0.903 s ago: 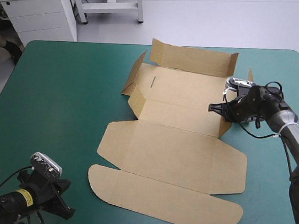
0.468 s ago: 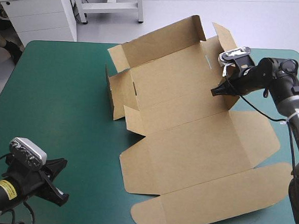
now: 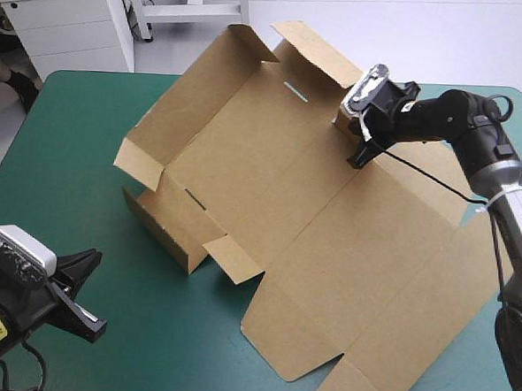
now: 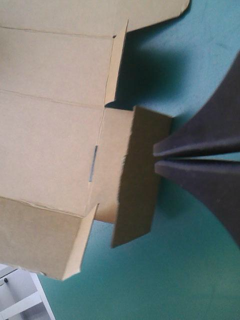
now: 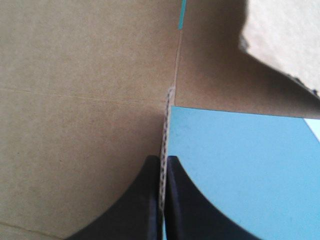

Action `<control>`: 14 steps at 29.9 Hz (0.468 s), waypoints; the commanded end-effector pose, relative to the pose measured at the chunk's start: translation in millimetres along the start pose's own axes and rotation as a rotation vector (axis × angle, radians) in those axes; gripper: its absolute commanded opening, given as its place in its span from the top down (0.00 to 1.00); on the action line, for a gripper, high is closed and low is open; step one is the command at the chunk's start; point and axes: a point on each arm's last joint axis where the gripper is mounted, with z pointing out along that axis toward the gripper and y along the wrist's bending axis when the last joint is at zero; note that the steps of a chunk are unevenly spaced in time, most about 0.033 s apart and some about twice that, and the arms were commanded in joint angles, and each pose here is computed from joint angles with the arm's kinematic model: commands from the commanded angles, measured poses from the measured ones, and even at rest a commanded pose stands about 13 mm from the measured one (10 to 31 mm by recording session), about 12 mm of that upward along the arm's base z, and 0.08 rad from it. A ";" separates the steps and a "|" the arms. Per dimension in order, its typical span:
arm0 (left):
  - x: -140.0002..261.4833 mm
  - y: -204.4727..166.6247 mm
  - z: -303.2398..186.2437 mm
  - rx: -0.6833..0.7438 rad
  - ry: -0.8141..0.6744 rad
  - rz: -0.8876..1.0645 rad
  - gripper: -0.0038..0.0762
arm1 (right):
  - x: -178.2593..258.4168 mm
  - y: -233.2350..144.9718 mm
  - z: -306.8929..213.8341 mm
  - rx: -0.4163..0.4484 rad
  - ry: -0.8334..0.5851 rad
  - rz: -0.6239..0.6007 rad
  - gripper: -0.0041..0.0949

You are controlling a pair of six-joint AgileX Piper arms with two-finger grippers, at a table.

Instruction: Fold the box

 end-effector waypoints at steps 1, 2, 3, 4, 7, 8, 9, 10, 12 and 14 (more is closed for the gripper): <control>-14.8 1.8 -3.9 -0.011 -0.093 0.004 0.96 | -29.4 4.8 -6.3 0.077 -0.122 -0.169 0.98; -14.8 1.8 -3.9 -0.011 -0.093 0.004 0.96 | -31.6 9.0 0.6 0.064 -0.124 -0.193 0.98; -14.8 1.8 -3.9 -0.011 -0.093 0.004 0.96 | -34.3 13.0 6.6 0.057 -0.128 -0.218 0.98; -14.8 1.8 -3.9 -0.011 -0.093 0.004 0.96 | -36.7 16.8 12.0 0.050 -0.132 -0.238 0.98; -14.8 1.8 -3.9 -0.011 -0.093 0.004 0.96 | -42.4 26.2 24.2 0.036 -0.143 -0.302 0.98; -14.8 1.8 -3.9 -0.011 -0.093 0.004 0.96 | -44.1 29.0 26.5 0.032 -0.146 -0.333 0.98; -14.8 1.8 -3.9 -0.011 -0.093 0.004 0.96 | -46.3 32.8 30.4 0.028 -0.151 -0.379 0.98; -14.8 1.8 -3.9 -0.011 -0.093 0.004 0.96 | -48.3 35.0 31.7 0.030 -0.157 -0.400 0.98; -14.8 1.8 -3.9 -0.011 -0.093 0.004 0.96 | -52.0 40.8 36.7 0.024 -0.167 -0.439 0.98; -14.8 1.8 -3.9 -0.011 -0.093 0.004 0.96 | -53.6 45.9 41.8 0.010 -0.168 -0.475 0.98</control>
